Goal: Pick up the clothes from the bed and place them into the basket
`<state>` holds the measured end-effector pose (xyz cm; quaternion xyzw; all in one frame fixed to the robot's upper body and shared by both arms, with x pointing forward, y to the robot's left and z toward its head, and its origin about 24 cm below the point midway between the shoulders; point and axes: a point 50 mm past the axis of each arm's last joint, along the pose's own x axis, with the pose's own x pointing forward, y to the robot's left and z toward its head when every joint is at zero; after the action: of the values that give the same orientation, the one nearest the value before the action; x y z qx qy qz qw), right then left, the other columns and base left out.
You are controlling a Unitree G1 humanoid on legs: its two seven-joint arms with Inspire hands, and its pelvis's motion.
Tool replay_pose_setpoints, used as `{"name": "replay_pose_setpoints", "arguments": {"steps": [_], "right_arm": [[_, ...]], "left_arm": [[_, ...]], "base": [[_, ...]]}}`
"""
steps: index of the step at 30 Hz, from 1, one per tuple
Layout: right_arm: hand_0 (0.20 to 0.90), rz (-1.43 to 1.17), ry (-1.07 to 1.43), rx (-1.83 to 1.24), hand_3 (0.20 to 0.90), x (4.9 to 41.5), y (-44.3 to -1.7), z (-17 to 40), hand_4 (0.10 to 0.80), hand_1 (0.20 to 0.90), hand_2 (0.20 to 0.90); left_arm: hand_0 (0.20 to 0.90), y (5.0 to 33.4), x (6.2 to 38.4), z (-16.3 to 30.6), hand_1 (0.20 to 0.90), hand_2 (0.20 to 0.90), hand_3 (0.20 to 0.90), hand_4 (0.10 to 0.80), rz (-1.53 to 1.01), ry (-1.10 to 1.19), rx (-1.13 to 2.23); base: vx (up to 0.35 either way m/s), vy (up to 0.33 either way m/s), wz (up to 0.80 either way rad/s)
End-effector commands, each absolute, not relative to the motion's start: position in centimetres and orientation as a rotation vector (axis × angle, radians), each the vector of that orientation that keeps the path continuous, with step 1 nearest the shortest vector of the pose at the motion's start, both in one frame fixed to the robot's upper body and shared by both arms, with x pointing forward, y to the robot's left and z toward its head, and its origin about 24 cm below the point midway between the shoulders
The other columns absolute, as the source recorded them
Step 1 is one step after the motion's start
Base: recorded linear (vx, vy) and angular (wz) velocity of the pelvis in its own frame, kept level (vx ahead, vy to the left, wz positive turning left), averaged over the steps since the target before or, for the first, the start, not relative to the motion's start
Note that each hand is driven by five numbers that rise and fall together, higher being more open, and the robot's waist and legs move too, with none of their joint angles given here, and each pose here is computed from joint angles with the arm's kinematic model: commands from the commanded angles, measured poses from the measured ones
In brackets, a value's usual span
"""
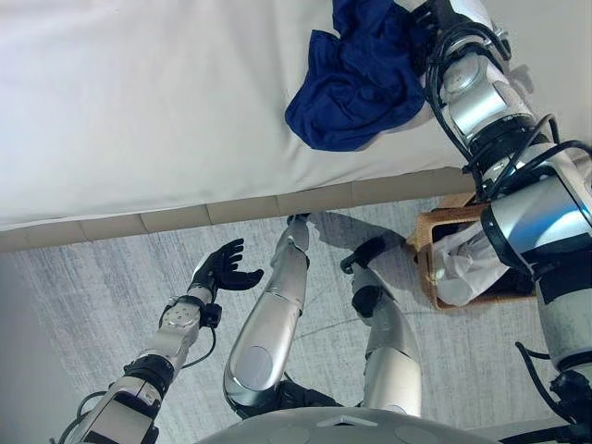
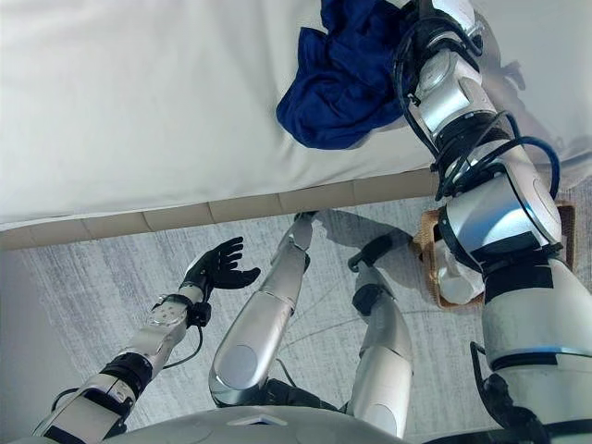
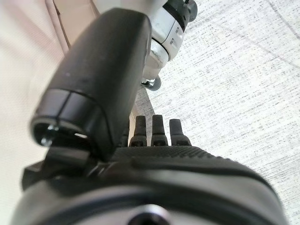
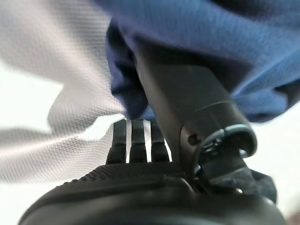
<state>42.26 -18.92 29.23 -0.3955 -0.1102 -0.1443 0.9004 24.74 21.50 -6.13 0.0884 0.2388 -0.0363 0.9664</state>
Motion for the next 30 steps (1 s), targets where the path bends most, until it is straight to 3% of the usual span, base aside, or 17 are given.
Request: {"name": "replay_pose_setpoints", "arguments": {"steps": [1,8,23,30], "right_arm": [[0.300,-0.209,-0.559,-0.635,0.200,40.8,-13.5,28.9,0.100,0.300,0.300],[0.300,-0.489,-0.808,-0.458,0.200,36.4,-19.2,34.6,0.100,0.300,0.300],[0.300,-0.606,-0.786,-0.667,0.200,33.6,-25.1,35.7,0.100,0.300,0.300],[0.300,-0.666,-0.742,-0.739,0.200,32.6,-27.9,37.2,0.100,0.300,0.300]], "left_arm": [[0.900,22.9,20.4,-9.1,0.900,0.900,0.900,0.800,-0.029,0.609,0.237],[0.900,25.1,19.6,-9.9,0.900,0.900,0.900,0.800,0.003,0.724,0.332],[0.900,22.9,16.2,-13.2,0.900,0.900,0.900,0.800,-0.141,0.968,0.415],[0.900,23.8,14.2,-14.2,0.900,0.900,0.900,0.800,-0.172,1.079,0.463]], "base": [[0.049,-0.149,-0.25],[0.086,-0.098,-0.29],[0.068,0.000,-0.38],[0.011,-0.047,-0.22]]}}
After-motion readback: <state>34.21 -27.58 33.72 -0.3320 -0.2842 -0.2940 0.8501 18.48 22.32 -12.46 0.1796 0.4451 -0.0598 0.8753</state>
